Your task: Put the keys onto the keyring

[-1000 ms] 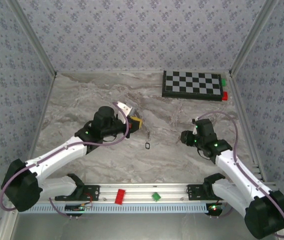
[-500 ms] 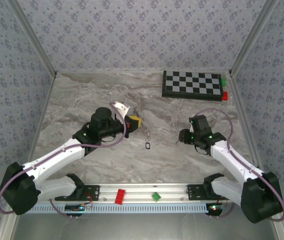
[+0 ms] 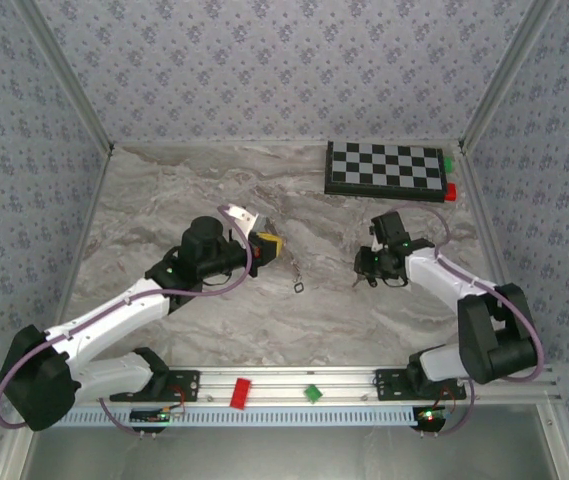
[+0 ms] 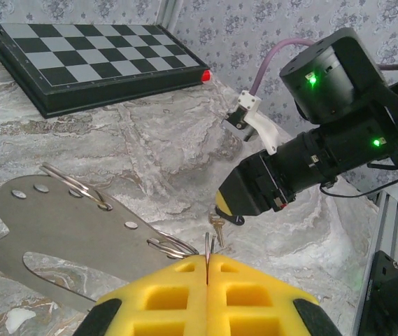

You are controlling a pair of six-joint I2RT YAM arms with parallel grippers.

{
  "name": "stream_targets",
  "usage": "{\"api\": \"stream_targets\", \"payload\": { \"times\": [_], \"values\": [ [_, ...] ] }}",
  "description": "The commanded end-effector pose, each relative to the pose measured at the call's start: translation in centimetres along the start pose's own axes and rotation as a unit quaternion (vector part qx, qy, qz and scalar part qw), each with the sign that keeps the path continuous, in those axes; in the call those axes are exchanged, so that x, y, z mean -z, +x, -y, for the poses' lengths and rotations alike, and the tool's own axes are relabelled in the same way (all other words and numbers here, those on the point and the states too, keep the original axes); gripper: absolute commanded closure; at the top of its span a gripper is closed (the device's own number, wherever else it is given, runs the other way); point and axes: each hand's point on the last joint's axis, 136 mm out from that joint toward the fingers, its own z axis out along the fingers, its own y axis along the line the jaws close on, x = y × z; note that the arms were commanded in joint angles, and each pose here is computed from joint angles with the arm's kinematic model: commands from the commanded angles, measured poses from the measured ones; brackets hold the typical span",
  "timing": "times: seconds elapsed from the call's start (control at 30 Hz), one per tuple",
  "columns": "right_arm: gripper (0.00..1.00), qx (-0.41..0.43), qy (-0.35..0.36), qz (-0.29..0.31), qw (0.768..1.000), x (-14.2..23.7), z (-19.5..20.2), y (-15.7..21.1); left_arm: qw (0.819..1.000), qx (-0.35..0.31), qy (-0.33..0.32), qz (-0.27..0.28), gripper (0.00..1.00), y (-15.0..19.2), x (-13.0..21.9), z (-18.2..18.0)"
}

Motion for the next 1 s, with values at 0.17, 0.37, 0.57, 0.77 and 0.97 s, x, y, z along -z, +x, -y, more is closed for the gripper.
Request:
{"api": "stream_targets", "payload": {
  "times": [0.17,0.37,0.57,0.77,0.97],
  "values": [
    [0.71,-0.003,0.022,-0.022,0.999,-1.0,0.9,-0.7,0.999,-0.007,0.011,0.036,1.00,-1.8,0.7,0.9],
    [0.69,-0.003,0.016,-0.046,0.999,-2.3,0.0,-0.5,0.999,-0.007,0.008,0.036,1.00,-1.8,0.7,0.8],
    [0.70,0.009,0.015,-0.067,0.998,-3.4,-1.2,0.2,0.999,-0.007,0.009,0.035,1.00,-1.8,0.7,0.8],
    [0.72,0.031,-0.002,-0.072,0.997,-3.5,-3.5,1.0,0.999,-0.005,0.007,0.034,1.00,-1.7,0.6,0.7],
    [0.72,0.109,-0.034,-0.059,0.992,-2.1,-8.1,1.8,0.999,-0.004,0.008,0.034,1.00,-1.7,0.6,0.8]
  ]
}}
